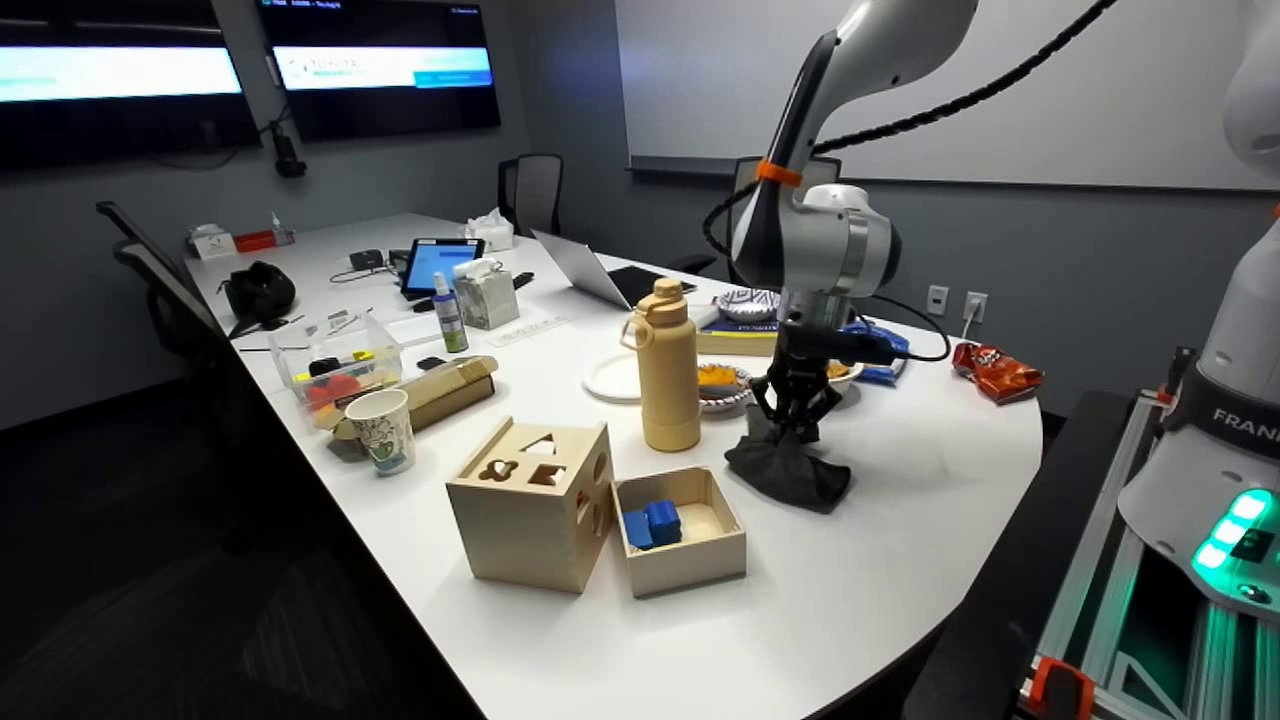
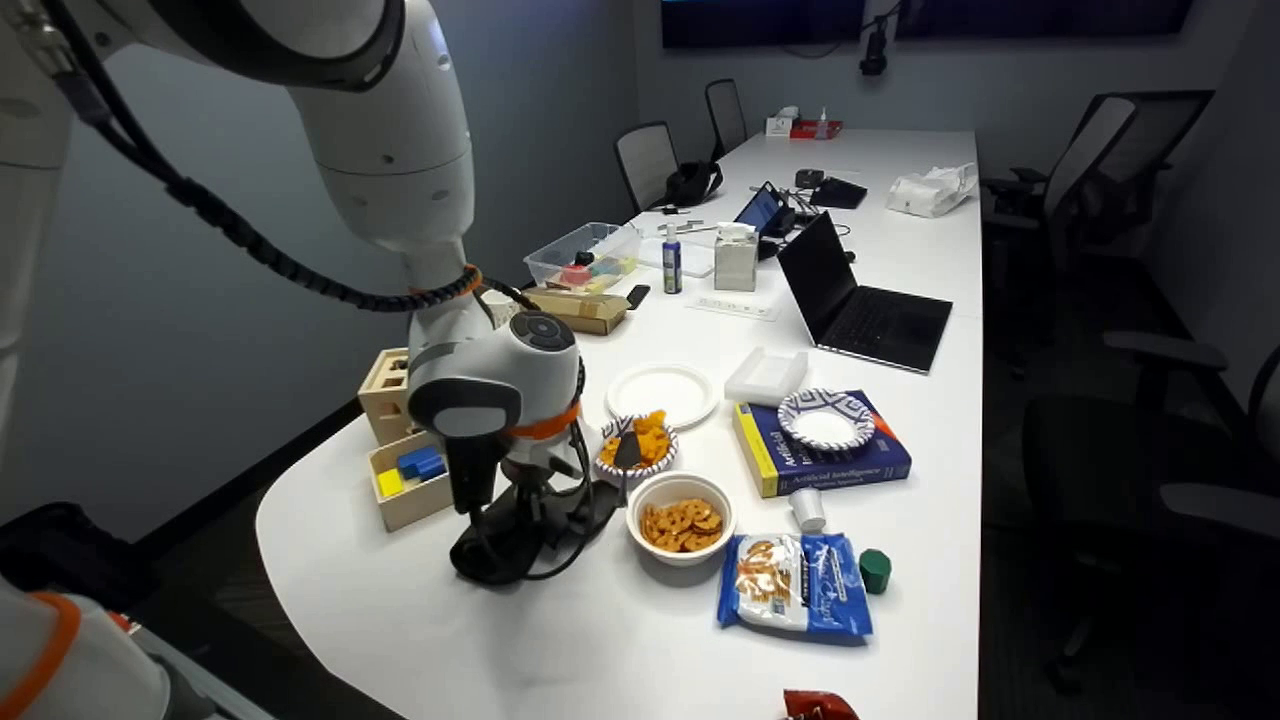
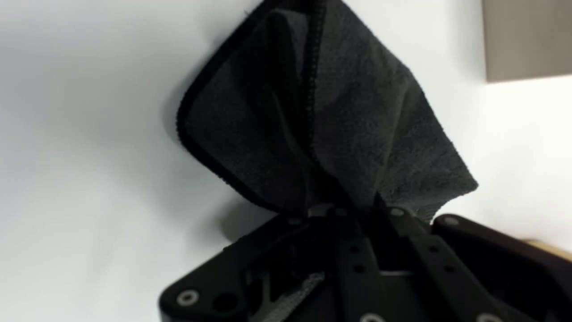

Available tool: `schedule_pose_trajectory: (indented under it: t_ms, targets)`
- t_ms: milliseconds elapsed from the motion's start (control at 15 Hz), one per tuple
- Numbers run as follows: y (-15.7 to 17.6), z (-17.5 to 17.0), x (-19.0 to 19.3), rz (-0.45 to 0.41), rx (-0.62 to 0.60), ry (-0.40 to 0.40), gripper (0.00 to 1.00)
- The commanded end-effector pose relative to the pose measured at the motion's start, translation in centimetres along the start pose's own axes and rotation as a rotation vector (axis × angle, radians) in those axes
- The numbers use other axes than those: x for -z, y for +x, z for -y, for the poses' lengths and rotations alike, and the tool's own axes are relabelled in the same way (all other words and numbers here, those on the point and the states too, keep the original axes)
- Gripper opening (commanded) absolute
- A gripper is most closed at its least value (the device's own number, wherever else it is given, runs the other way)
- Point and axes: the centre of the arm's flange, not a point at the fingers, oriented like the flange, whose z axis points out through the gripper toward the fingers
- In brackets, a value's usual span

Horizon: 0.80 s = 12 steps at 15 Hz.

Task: Take the towel and clean the right part of the table

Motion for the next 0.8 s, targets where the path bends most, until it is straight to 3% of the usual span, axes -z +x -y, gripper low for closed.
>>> schedule_pose_trajectory:
  t_ms: [0,333,733]
  targets:
    - [-1.1,1.8,-1.1,0.147,0.097,0.003,0.02]
    - [-3.4,-1.1,-0.7,0.283,0.045,-0.085,0.02]
    - [-2.2,-8.0,1.3,0.187,-0.169,-0.155,0.02]
